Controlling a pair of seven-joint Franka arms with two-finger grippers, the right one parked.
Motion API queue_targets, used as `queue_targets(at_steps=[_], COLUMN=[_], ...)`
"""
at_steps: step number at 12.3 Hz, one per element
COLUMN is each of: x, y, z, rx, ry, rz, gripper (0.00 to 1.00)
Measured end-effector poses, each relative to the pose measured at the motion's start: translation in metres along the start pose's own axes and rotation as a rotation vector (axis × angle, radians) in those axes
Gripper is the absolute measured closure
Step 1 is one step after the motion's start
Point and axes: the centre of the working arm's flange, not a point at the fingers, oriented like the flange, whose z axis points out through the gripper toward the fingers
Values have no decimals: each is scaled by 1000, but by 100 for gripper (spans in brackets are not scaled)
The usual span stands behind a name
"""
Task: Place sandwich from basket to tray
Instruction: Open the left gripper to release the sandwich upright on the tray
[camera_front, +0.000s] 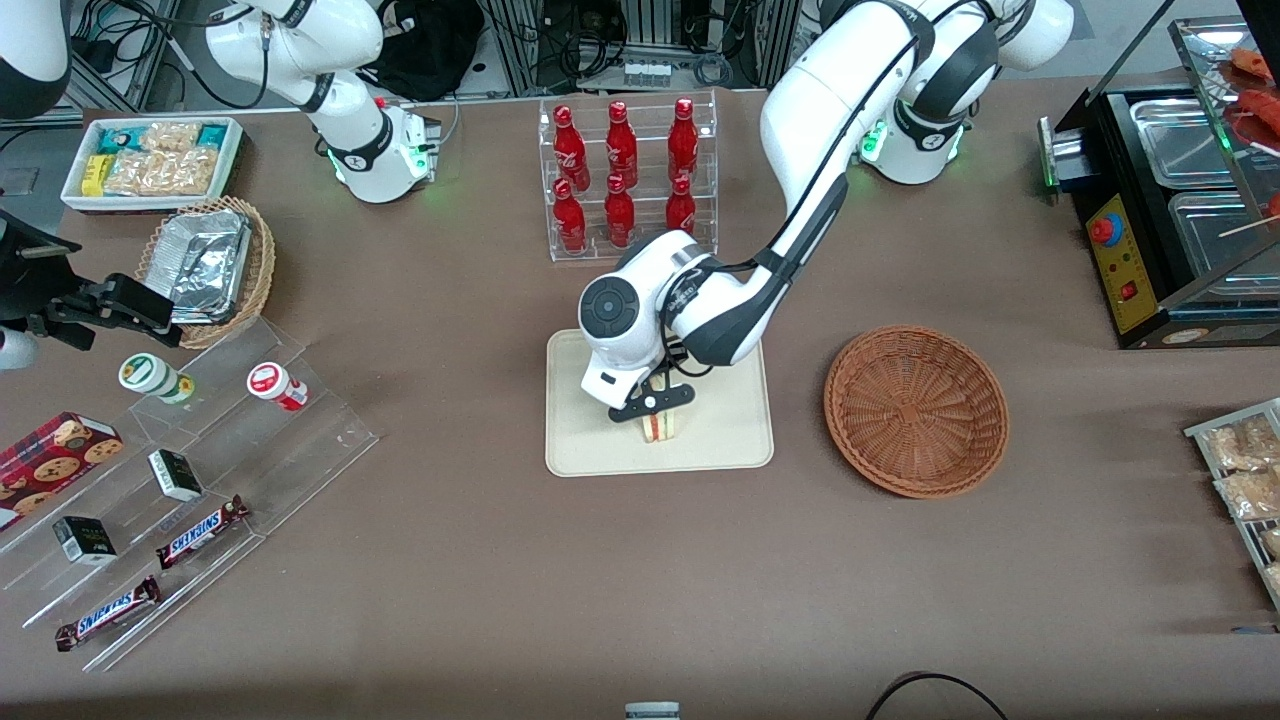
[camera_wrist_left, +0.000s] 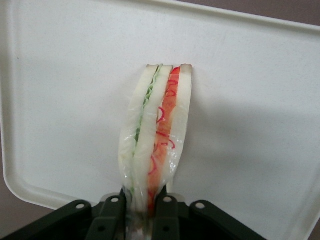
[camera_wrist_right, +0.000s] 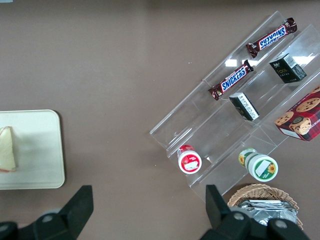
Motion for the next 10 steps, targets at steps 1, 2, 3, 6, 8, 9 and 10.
queue_targets(at_steps=[1, 2, 3, 6, 8, 9, 10], x=[2, 5, 10, 24, 35, 46, 55], y=[0, 0, -2, -21, -42, -56, -69], z=[-3, -8, -16, -64, -100, -113, -124], rx=[-5, -12, -24, -29, -29, -27, -26], ry=[4, 10, 15, 19, 28, 26, 23], rz=[-5, -13, -24, -58, -86, -101, -106], gripper=[58, 47, 36, 2, 0, 0, 0])
